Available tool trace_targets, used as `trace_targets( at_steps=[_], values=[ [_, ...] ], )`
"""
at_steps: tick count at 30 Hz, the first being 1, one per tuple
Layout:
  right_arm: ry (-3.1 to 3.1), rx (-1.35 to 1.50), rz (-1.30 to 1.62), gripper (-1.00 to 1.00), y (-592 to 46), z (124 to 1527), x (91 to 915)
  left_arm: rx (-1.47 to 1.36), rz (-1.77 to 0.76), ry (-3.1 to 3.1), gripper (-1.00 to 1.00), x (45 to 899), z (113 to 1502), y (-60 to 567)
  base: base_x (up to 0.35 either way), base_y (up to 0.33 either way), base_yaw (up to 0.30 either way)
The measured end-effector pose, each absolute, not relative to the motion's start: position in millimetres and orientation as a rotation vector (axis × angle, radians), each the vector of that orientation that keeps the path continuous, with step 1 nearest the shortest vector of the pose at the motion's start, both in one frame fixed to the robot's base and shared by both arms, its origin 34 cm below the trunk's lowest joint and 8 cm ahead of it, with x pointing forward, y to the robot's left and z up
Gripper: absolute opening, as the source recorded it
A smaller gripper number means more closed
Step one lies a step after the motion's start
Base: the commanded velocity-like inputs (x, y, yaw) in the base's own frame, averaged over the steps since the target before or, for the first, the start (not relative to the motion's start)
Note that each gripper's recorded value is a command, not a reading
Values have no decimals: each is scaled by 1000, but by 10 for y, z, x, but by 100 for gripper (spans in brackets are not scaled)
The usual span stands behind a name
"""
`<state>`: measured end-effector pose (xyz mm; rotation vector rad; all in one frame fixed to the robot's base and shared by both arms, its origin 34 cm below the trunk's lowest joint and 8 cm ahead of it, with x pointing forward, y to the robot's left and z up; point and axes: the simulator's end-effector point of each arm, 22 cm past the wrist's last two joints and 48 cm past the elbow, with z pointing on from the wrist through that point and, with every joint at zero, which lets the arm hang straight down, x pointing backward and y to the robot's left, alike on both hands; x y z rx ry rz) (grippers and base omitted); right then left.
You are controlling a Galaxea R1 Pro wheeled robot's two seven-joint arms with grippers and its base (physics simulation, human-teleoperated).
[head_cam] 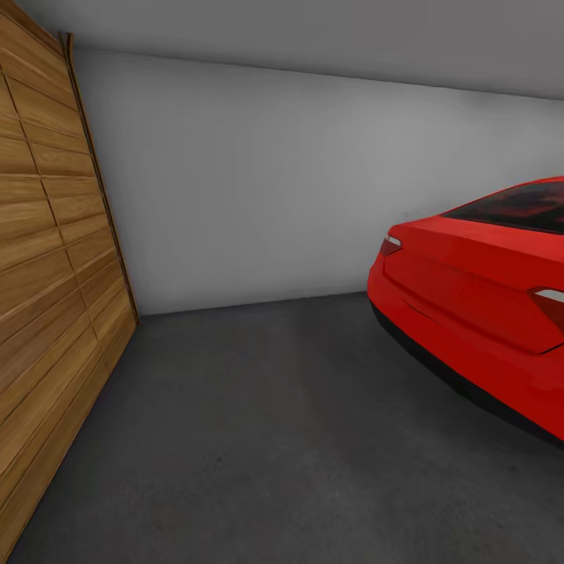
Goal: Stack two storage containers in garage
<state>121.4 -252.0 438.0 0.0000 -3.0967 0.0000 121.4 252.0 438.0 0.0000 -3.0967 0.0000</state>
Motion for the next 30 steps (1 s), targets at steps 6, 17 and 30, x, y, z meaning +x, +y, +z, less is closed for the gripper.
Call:
trace_targets(
  at_steps=[6, 17, 30],
  values=[
    [-3124, 0, -43, 100, -2301, 4376, 1439, 0, 45, -3073, 100, 1020, 4394, 2296, 0, 0, 0],
    [-3182, 0, -88, 100, -2077, 4392, 1919, 4, 126, -3061, 100, 914, 4425, 1882, 0, 0, 0],
    [-3210, -1, -85, 100, -2094, 4397, 2022, 0, 145, -3063, 100, 918, 4435, 1771, 0, 0, 0]
  ],
)
